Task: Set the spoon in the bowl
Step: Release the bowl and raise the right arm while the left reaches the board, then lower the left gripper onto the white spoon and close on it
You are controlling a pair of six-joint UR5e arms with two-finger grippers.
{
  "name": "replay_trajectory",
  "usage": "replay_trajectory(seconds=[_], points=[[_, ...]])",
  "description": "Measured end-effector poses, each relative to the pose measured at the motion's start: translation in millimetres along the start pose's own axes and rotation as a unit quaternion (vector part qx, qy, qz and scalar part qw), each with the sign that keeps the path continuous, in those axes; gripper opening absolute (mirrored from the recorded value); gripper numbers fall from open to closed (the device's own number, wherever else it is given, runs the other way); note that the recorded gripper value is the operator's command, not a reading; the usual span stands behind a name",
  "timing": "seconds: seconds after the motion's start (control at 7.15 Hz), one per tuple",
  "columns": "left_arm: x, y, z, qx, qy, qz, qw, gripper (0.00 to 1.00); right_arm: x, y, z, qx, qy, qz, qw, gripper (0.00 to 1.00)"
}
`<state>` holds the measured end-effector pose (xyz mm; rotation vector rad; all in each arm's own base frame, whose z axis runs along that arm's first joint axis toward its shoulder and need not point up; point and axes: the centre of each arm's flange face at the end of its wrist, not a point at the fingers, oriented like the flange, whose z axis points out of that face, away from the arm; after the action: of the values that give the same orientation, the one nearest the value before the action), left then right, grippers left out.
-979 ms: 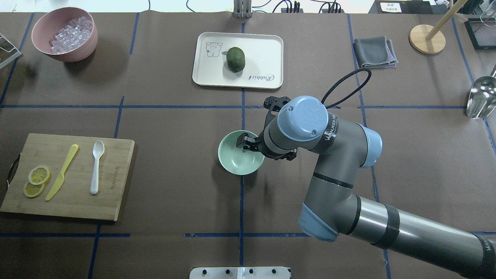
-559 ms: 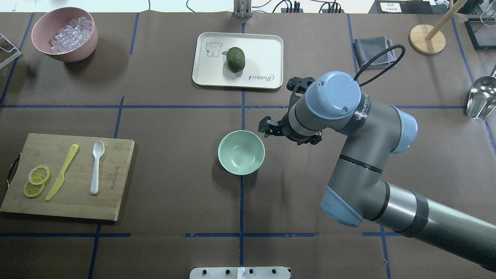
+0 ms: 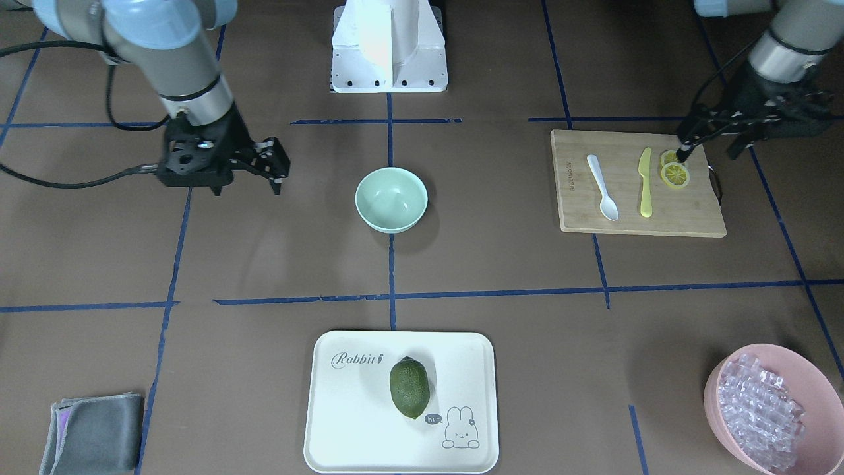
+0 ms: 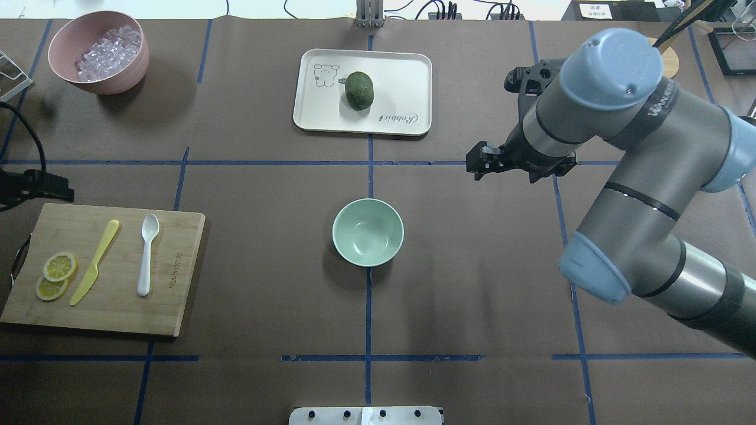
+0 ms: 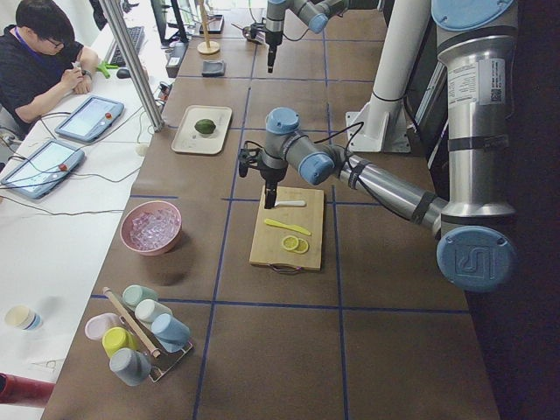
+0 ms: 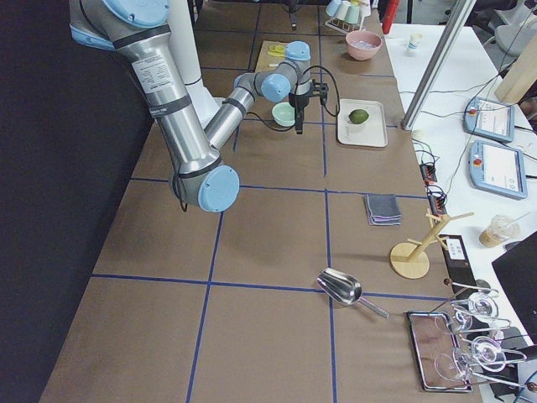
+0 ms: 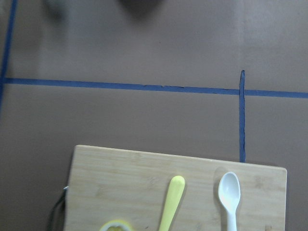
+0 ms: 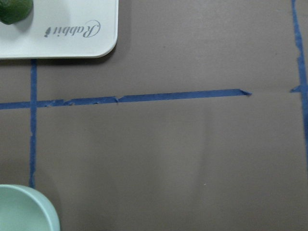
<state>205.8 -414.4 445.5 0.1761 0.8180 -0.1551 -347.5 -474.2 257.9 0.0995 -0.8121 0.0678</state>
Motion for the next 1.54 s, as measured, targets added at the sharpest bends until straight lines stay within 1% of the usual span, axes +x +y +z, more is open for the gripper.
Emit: replay_trajectory(seconds=[0.14,0.28,0.42,0.56,0.84,1.12,1.54], points=[[13,13,32,0.012,0.005,-0.005,0.9999,1.00,36,-13,-10,-0.003,0.004,-0.015,0.9999,1.00],[27,19,54,0.015,0.013,-0.007,0.9998,1.00,76,-25,-19,-0.005,0.009,-0.034,0.9994,1.00],[42,24,70,0.011,0.018,-0.004,0.9998,1.00,121,-35,-27,-0.009,0.015,-0.054,0.9984,1.00],[54,31,84,0.004,0.020,0.003,0.9998,0.96,162,-40,-32,-0.011,0.024,-0.075,0.9969,1.00],[66,37,106,-0.010,0.016,0.012,0.9998,0.89,217,-43,-35,-0.016,0.040,-0.102,0.9938,1.00],[65,42,123,-0.021,0.007,0.015,0.9996,0.85,235,-43,-36,-0.017,0.046,-0.107,0.9931,1.00],[66,45,127,-0.026,0.006,0.018,0.9995,0.85,238,-43,-36,-0.017,0.048,-0.105,0.9932,1.00]])
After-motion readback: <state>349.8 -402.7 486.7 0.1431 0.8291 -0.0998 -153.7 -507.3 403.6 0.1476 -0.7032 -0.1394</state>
